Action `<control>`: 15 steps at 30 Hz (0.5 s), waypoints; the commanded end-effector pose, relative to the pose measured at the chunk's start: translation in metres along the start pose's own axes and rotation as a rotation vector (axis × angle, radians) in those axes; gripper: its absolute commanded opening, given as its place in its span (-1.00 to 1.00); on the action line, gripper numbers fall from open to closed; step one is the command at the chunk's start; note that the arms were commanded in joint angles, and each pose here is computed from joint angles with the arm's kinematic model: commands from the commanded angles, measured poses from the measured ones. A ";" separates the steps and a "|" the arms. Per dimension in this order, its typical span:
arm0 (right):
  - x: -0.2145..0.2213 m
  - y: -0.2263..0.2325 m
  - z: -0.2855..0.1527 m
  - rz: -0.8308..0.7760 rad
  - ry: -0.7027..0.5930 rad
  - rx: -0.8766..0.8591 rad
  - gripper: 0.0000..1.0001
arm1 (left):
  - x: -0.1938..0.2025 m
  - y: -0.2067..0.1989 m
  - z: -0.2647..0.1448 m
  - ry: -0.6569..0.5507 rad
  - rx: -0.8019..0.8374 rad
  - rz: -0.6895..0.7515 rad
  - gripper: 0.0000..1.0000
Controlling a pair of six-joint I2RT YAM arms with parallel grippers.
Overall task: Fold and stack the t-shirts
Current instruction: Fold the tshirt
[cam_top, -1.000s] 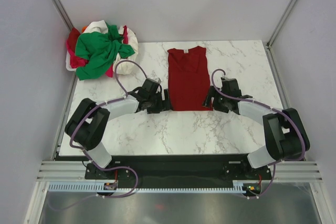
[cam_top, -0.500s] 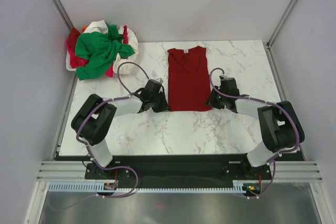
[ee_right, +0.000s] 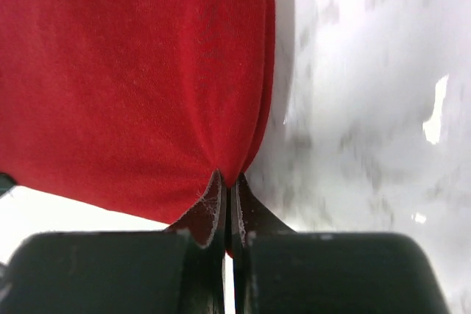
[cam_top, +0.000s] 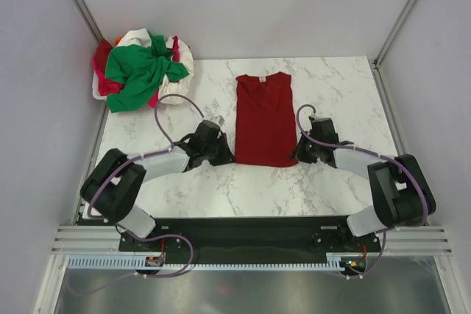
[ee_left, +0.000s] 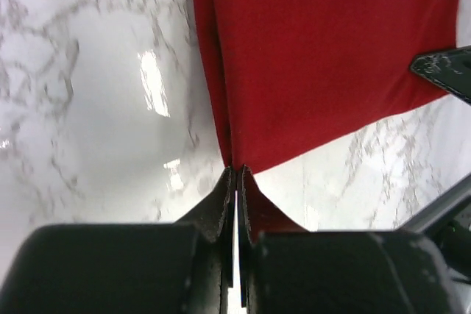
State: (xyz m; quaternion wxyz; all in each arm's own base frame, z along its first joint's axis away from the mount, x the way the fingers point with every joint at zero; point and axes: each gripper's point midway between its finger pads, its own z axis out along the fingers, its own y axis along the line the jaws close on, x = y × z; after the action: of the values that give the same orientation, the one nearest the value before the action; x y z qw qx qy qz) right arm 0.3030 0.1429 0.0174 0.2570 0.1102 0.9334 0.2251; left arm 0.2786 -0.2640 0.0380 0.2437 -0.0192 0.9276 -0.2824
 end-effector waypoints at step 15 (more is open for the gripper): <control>0.036 0.036 -0.123 -0.026 -0.097 -0.012 -1.00 | 0.011 -0.083 -0.136 -0.165 0.319 0.030 -0.95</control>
State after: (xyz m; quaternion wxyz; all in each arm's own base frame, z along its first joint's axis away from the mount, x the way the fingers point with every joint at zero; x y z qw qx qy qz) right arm 0.1996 0.1564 0.0791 0.2679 0.0758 0.9261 0.2544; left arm 0.1840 -0.2516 0.1098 0.2756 0.0222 0.8875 -0.3686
